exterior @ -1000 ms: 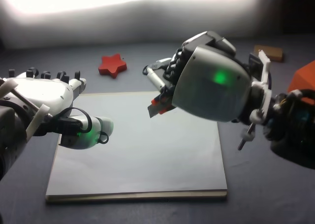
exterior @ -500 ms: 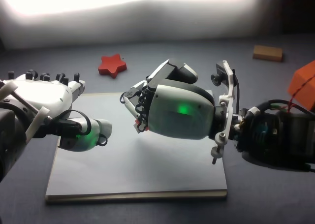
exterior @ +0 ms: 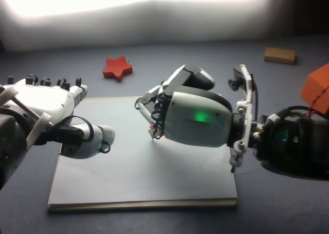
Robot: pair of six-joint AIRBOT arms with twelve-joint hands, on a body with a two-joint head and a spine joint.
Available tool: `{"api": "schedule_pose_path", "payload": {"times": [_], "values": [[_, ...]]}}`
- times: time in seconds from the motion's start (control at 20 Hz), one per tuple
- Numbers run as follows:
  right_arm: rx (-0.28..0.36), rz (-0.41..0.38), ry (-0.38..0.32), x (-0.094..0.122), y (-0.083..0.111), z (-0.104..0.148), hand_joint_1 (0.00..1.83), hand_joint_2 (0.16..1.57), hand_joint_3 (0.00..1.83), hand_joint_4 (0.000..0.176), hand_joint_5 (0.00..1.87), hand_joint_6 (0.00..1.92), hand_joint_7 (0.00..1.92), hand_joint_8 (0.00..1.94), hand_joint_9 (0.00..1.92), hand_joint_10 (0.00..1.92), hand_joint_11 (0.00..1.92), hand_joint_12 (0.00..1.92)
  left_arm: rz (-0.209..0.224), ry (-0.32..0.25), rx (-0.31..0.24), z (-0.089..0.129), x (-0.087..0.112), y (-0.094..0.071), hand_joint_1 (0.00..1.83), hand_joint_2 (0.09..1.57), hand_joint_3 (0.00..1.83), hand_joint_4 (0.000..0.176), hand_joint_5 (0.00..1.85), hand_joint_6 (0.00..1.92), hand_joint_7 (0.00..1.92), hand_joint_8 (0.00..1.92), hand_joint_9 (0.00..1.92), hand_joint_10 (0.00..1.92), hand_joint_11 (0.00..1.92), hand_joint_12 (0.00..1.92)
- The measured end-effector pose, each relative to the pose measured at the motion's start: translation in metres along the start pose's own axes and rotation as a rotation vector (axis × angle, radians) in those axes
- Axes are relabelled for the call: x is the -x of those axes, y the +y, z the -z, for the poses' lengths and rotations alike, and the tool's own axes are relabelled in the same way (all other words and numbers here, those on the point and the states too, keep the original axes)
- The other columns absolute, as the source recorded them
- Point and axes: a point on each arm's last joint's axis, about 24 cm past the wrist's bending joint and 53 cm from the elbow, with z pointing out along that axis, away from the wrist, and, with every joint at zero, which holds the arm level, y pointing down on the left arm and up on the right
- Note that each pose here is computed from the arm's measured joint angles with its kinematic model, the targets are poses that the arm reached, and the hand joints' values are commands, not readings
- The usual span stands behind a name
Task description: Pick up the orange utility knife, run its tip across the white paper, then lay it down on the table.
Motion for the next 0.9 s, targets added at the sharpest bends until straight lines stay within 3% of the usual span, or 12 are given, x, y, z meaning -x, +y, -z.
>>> {"api": "schedule_pose_path", "payload": {"times": [0.6,0.75,0.9], "values": [[-0.007,0.053,0.030,-0.014,-0.019,0.026,1.58,1.38,0.00,0.176,1.51,1.92,1.71,1.94,1.89,1.92,1.92,1.92,-0.001,0.000,-0.004,0.000,0.000,-0.001,0.02,1.27,0.00,0.037,0.04,0.01,0.15,0.00,0.16,0.00,0.00,0.72],[-0.007,0.055,0.025,-0.013,-0.019,0.027,1.56,1.40,0.00,0.176,1.48,1.92,1.70,1.94,1.89,1.92,1.92,1.92,-0.001,-0.001,-0.001,0.000,0.000,0.000,0.03,1.27,0.00,0.043,0.05,0.00,0.15,0.00,0.18,0.01,0.00,0.84],[-0.007,0.062,0.029,-0.014,-0.022,0.029,1.58,1.40,0.00,0.176,1.47,1.92,1.70,1.94,1.89,1.92,1.92,1.92,-0.001,-0.001,-0.001,0.000,0.000,0.000,0.02,1.27,0.00,0.039,0.05,0.00,0.16,0.00,0.18,0.00,0.00,0.82]]}}
